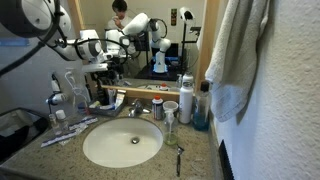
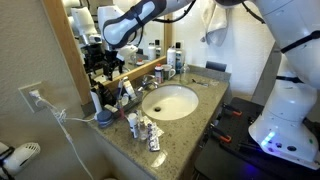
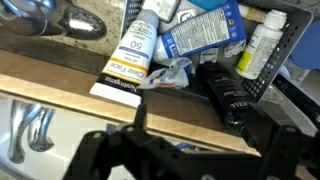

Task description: Move the black bottle to the upper left corner of the counter

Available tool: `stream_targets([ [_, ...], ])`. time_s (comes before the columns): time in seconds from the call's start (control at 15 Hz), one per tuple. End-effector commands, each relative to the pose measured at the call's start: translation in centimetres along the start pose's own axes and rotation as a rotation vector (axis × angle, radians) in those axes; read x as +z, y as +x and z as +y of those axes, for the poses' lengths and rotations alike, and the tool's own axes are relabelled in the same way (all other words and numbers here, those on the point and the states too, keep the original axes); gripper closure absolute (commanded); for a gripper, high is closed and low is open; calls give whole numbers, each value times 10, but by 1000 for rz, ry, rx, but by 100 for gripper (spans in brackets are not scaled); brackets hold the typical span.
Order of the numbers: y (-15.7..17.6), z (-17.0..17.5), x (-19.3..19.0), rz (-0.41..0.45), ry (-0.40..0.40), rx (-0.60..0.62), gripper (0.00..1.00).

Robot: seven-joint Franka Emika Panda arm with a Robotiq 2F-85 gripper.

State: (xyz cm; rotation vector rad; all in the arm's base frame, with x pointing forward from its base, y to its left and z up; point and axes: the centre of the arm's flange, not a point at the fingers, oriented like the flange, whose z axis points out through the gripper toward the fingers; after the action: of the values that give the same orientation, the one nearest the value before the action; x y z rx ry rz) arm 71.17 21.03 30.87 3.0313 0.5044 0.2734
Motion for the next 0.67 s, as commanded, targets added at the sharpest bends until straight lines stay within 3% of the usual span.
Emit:
stream_targets([
  [0.0, -17, 26, -42, -50, 5, 48, 0],
  [0.4, -58, 71, -86, -138, 8, 107, 0],
  [0.6, -99, 100, -112, -177, 34, 153, 0],
])
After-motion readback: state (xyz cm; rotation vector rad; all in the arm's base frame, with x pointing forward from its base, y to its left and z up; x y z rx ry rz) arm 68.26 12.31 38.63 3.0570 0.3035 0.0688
